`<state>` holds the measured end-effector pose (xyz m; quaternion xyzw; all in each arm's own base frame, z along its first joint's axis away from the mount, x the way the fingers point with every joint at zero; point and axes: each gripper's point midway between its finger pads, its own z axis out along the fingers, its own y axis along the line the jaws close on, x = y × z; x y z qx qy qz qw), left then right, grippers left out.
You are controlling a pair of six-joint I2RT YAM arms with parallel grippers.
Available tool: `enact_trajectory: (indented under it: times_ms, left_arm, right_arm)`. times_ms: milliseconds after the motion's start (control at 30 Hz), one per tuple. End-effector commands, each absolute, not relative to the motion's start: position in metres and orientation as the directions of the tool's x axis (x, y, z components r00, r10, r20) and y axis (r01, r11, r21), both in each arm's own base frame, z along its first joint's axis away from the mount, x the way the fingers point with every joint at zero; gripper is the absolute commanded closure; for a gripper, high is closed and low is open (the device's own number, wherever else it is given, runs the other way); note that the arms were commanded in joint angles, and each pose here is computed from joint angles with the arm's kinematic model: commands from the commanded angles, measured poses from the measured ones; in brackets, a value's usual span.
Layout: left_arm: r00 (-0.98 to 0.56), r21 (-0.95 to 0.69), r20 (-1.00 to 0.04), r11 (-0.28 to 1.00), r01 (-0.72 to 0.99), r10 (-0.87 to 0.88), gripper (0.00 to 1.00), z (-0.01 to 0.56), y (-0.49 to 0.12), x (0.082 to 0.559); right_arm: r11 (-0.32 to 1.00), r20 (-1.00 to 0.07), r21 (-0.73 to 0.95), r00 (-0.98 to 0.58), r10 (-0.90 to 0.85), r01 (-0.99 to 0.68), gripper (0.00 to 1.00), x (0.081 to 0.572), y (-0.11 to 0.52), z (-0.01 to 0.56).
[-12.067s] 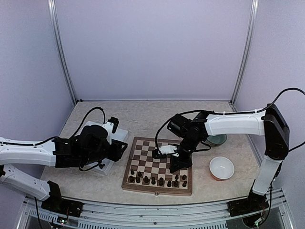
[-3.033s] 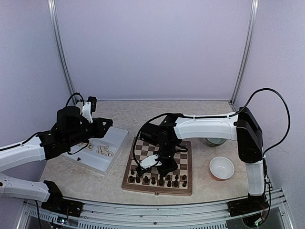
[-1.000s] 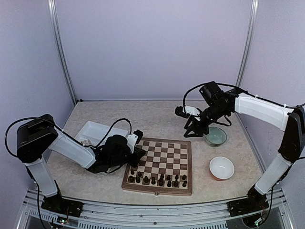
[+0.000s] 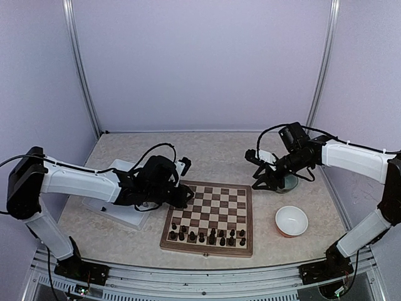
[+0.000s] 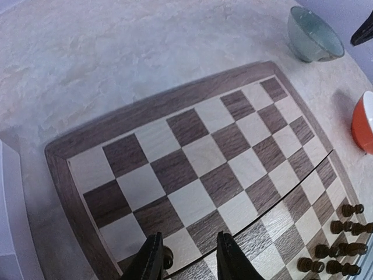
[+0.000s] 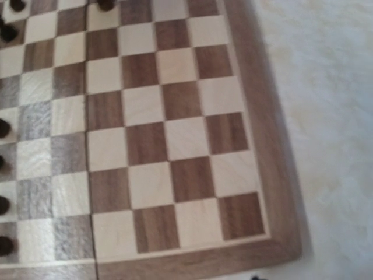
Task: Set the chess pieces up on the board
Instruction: Place the pawn on the chessboard, then pick up the pawn from the chessboard.
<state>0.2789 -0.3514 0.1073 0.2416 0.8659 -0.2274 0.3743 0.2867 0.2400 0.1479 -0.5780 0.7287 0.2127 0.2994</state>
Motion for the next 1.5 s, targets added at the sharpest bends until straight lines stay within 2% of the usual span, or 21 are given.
enact_trajectory:
  times_ms: [0, 200, 600, 1067, 1467]
  left_arm:
    - [-0.724, -0.155, -0.599, 0.838, 0.523, 0.342, 0.67, 0.067, -0.329, 0.261]
    - [-0.755, -0.115, -0.548, 0.861, 0.495, 0.360, 0.68, 0.056, -0.327, 0.262]
    - [-0.748, -0.097, -0.556, 0.866, 0.491, 0.362, 0.78, 0.054, -0.337, 0.272]
    - [-0.732, -0.088, -0.579, 0.866, 0.493, 0.358, 0.78, 0.063, -0.341, 0.277]
    - [-0.726, -0.083, -0.581, 0.862, 0.501, 0.366, 0.93, 0.064, -0.343, 0.276]
  right_arm:
    - [0.269, -0.768, -0.073, -0.118, -0.630, -0.960, 0.53, 0.294, 0.236, 0.167]
    - [0.278, -0.775, -0.075, -0.120, -0.621, -0.958, 0.53, 0.295, 0.231, 0.164]
    - [0.269, -0.770, -0.062, -0.125, -0.625, -0.961, 0.53, 0.290, 0.230, 0.155]
    - [0.261, -0.762, -0.038, -0.141, -0.632, -0.965, 0.53, 0.289, 0.231, 0.147]
    - [0.257, -0.758, -0.031, -0.145, -0.635, -0.966, 0.53, 0.289, 0.231, 0.144]
